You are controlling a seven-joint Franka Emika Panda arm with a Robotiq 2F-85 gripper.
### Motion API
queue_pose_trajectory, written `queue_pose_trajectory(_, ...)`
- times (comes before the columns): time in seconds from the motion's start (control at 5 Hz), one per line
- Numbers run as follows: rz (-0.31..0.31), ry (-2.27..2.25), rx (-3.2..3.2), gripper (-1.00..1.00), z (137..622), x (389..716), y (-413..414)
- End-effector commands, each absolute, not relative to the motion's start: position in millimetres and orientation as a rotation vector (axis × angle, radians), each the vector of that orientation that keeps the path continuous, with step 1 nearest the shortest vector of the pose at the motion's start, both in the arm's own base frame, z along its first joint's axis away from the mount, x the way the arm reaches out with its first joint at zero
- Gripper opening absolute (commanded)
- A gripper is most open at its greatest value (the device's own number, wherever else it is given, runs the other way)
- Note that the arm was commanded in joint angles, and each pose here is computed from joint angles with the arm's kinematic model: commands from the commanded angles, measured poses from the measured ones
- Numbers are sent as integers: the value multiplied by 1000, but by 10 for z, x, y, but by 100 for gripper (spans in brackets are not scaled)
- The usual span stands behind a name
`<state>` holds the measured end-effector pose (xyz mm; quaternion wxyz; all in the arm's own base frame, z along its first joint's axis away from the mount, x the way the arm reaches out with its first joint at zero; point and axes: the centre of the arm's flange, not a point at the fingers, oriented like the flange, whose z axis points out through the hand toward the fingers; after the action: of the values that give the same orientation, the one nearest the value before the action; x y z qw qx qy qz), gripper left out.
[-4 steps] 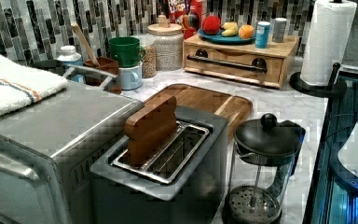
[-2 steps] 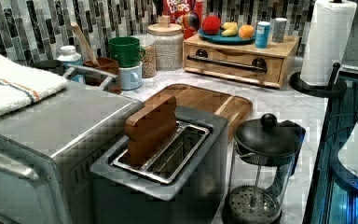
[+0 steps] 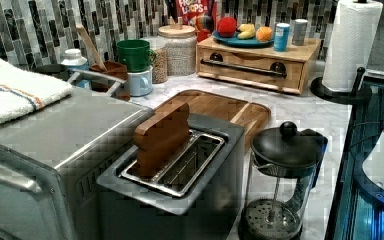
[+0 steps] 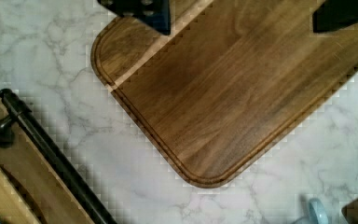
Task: Open the drawer.
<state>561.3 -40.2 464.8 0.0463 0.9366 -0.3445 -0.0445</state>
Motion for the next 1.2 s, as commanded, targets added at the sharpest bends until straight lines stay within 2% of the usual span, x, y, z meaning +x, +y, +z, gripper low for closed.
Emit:
queue_pose_trajectory(0.2, -67, -565, 3022, 100, 4700, 5208, -1041)
queue_pose_trajectory(0.4, -30, -355, 3028, 100, 4464, 5123, -1170)
queue_pose_trajectory(0.6, 19, -192, 3033, 100, 4443, 5116, -1422)
queue_pose_trajectory(0.8, 36, -79, 3036, 100, 4401, 5125, -1630)
queue_pose_trajectory(1.2, 114, 91, 3024, 100, 4164, 5190, -1929)
